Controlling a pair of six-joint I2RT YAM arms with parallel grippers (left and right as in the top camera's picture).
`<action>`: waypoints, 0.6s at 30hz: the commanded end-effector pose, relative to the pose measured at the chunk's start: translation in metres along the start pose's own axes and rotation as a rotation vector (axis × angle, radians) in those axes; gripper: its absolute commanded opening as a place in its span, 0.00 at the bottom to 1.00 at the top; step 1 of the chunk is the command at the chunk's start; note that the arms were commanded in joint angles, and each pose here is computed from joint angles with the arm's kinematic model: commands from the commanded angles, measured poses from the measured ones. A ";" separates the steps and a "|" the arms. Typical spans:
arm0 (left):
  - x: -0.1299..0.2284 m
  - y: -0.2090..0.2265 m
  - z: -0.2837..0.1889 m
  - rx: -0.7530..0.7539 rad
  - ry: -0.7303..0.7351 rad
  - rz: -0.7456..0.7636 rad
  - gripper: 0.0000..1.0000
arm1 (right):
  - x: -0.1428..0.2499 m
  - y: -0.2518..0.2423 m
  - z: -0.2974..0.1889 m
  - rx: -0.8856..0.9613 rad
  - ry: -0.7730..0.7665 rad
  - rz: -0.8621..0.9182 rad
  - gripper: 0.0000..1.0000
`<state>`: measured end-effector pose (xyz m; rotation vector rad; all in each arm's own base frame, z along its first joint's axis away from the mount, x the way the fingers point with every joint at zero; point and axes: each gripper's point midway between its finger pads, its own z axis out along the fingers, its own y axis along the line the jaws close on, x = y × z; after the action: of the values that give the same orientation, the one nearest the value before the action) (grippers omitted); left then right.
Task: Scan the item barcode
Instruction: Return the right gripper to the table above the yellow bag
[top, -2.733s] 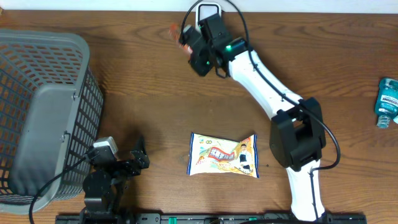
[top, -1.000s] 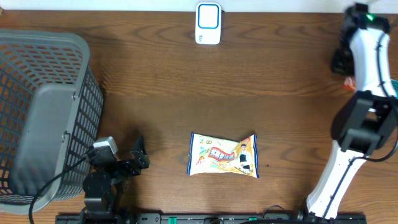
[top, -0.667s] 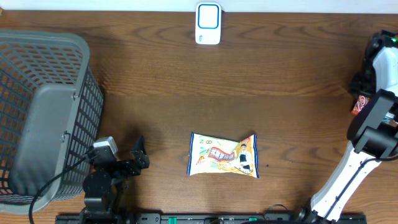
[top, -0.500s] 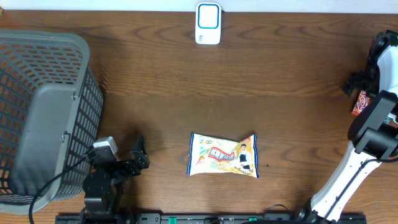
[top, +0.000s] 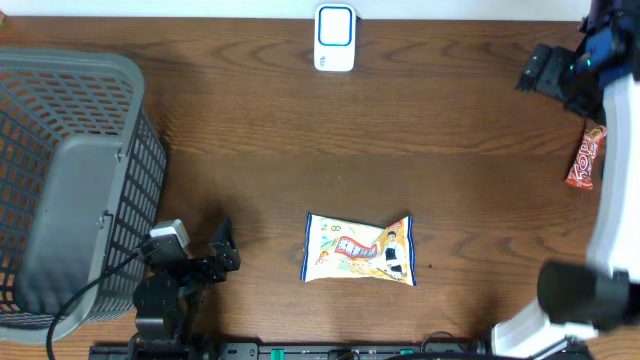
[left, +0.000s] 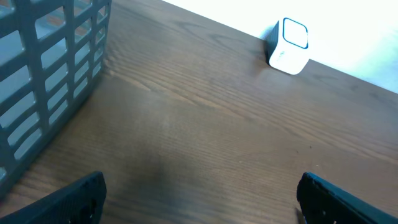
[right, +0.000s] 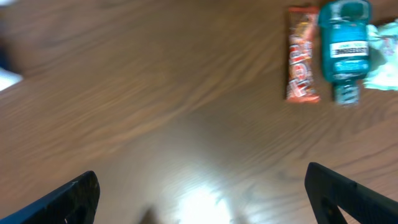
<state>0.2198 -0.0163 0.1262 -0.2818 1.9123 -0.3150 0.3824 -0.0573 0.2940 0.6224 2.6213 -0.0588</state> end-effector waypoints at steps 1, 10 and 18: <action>0.002 0.000 0.001 0.005 0.005 -0.011 0.98 | 0.020 0.022 -0.042 -0.105 -0.030 -0.020 0.99; 0.002 0.000 0.001 0.005 0.005 -0.011 0.98 | 0.106 0.069 -0.092 -0.252 0.101 -0.192 0.99; 0.002 0.000 0.001 0.005 0.005 -0.011 0.98 | 0.173 0.110 -0.058 -0.259 0.279 -0.381 0.99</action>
<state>0.2199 -0.0163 0.1263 -0.2817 1.9119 -0.3151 0.2779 0.1054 0.2994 0.0916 2.8450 0.2594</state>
